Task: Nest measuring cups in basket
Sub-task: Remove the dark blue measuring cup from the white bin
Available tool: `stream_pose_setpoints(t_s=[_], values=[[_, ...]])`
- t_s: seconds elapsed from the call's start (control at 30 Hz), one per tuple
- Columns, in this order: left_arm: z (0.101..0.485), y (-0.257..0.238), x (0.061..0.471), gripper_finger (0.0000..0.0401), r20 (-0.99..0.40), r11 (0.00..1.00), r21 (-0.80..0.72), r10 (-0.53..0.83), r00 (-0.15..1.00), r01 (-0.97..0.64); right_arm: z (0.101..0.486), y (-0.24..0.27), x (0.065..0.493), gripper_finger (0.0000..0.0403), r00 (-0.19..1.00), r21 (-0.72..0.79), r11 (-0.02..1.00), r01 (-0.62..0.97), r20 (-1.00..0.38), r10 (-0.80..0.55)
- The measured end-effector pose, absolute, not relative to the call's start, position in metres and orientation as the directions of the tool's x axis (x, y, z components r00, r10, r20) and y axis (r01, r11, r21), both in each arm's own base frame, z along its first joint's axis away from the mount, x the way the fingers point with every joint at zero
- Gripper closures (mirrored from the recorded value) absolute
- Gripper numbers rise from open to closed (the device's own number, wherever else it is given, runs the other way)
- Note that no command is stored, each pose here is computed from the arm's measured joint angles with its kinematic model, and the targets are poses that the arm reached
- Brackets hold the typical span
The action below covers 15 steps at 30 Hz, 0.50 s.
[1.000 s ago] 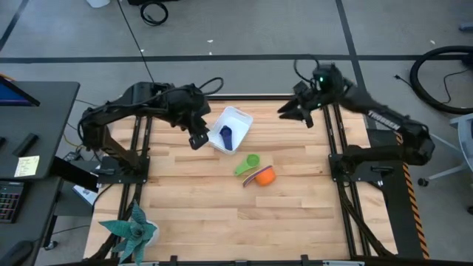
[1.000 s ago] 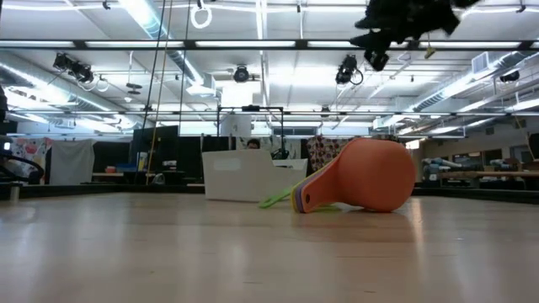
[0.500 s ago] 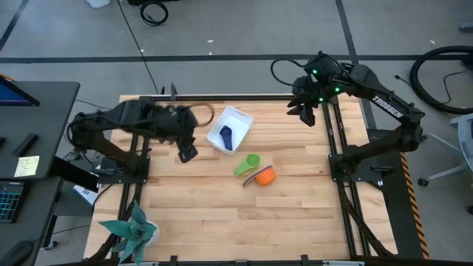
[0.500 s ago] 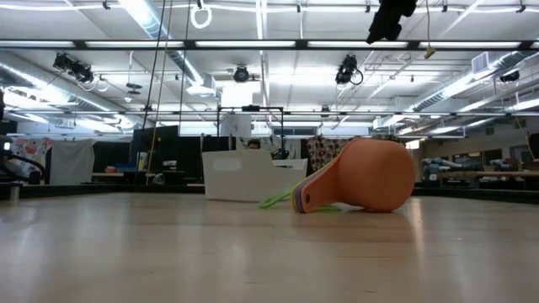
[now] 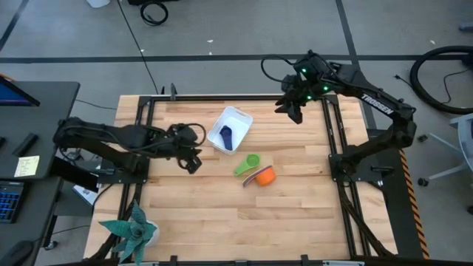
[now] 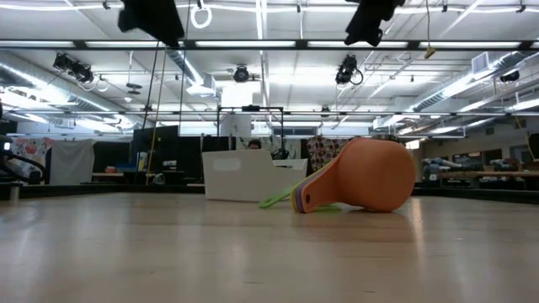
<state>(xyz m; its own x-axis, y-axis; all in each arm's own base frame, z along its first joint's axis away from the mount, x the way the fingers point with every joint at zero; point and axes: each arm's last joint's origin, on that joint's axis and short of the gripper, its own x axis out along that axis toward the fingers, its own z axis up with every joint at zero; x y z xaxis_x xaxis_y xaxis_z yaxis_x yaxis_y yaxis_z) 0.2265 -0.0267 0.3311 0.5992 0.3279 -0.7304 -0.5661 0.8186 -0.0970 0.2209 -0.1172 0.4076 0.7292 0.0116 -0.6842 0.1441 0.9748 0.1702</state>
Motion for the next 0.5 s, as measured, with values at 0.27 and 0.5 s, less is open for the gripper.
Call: stream_pose_setpoints(t_s=[0.27,0.5], values=[[0.31,-0.002,0.241,0.026,-0.7,0.789,-0.179,0.318,0.639,-0.588,0.398,-0.131,0.255,0.025,0.783,0.147,0.986,0.082,-0.622,0.027],[0.314,0.009,0.246,0.026,-0.671,0.819,-0.202,0.284,0.685,-0.537,0.367,-0.13,0.301,0.0252,0.734,-0.087,0.995,-0.049,-0.679,-0.023]])
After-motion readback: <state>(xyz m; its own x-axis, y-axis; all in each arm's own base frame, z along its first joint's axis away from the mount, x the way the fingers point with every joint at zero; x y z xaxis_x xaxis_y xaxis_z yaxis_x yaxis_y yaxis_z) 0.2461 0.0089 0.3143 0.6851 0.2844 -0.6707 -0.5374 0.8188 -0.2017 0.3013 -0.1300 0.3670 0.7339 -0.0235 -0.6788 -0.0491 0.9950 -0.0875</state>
